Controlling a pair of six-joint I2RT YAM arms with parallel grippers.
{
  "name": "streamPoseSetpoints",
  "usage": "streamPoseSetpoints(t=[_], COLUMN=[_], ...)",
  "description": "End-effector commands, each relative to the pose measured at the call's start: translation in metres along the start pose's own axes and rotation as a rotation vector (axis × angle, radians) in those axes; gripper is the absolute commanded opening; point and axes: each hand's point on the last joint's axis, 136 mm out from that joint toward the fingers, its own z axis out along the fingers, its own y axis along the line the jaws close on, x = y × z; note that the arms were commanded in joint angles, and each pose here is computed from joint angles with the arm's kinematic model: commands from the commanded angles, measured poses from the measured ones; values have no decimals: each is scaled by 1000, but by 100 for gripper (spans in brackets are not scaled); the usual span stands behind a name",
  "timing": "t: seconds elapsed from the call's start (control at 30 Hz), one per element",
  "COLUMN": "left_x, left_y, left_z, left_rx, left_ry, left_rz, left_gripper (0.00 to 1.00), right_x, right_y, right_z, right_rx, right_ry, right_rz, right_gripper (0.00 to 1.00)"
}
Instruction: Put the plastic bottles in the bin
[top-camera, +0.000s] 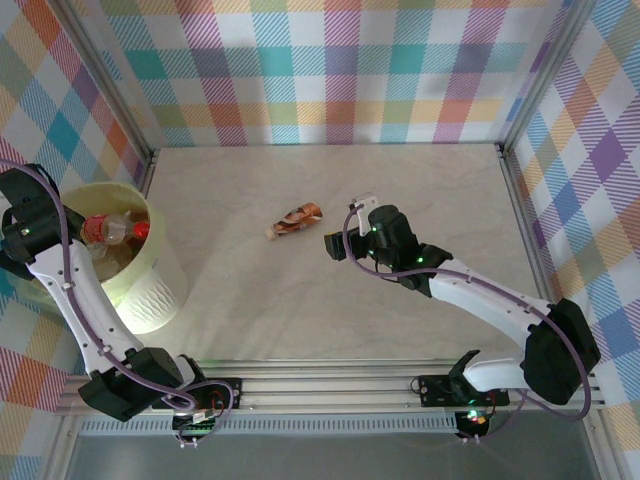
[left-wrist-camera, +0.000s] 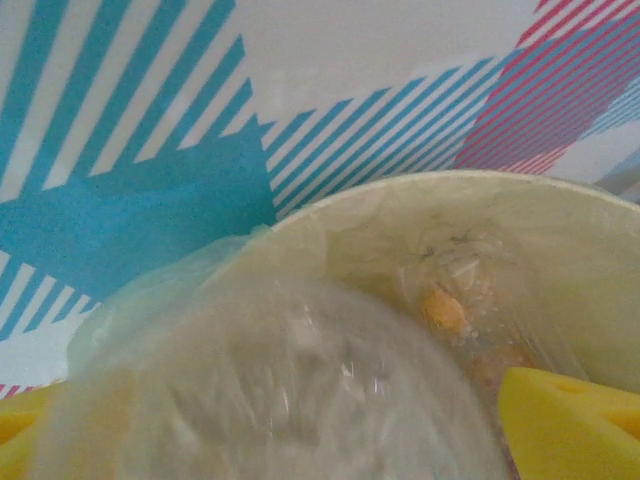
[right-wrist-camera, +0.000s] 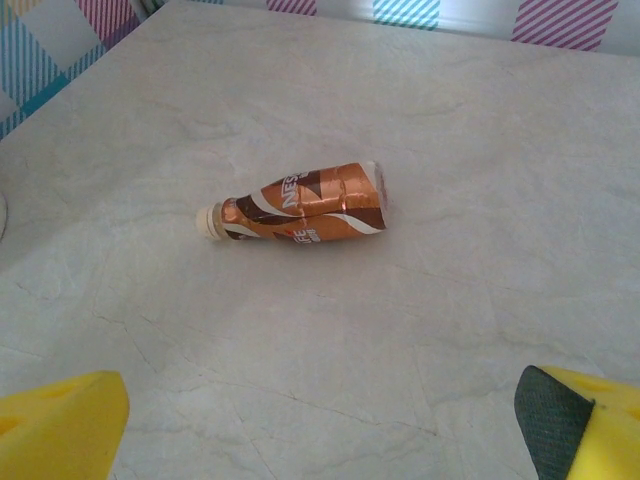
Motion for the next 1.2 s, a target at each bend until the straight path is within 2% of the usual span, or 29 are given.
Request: streamPoseSetpoints(t=[0.0, 0.13, 0.37, 0.73, 0.97, 1.17], left_x=[-6, -12, -11, 35, 57, 52], left_y=[1, -7, -29, -61, -63, -74], left_z=[-15, -27, -52, -62, -56, -79], left_rx=[39, 106, 275, 502, 517, 624], left_ry=[-4, -6, 33, 211, 276, 283], left_rz=[-25, -32, -51, -99, -102, -112], left_gripper=[95, 100, 100, 100, 100, 100], right_x=[-9, -10, -8, -5, -3, -1], right_y=[3, 3, 2, 1, 0, 0], right_z=[2, 4, 7, 8, 9, 11], right_rx=[-6, -2, 2, 10, 12, 15], right_ry=[-6, 0, 10, 20, 26, 34], right_rz=[24, 29, 43, 50, 53, 54], right_gripper=[100, 100, 100, 100, 100, 100])
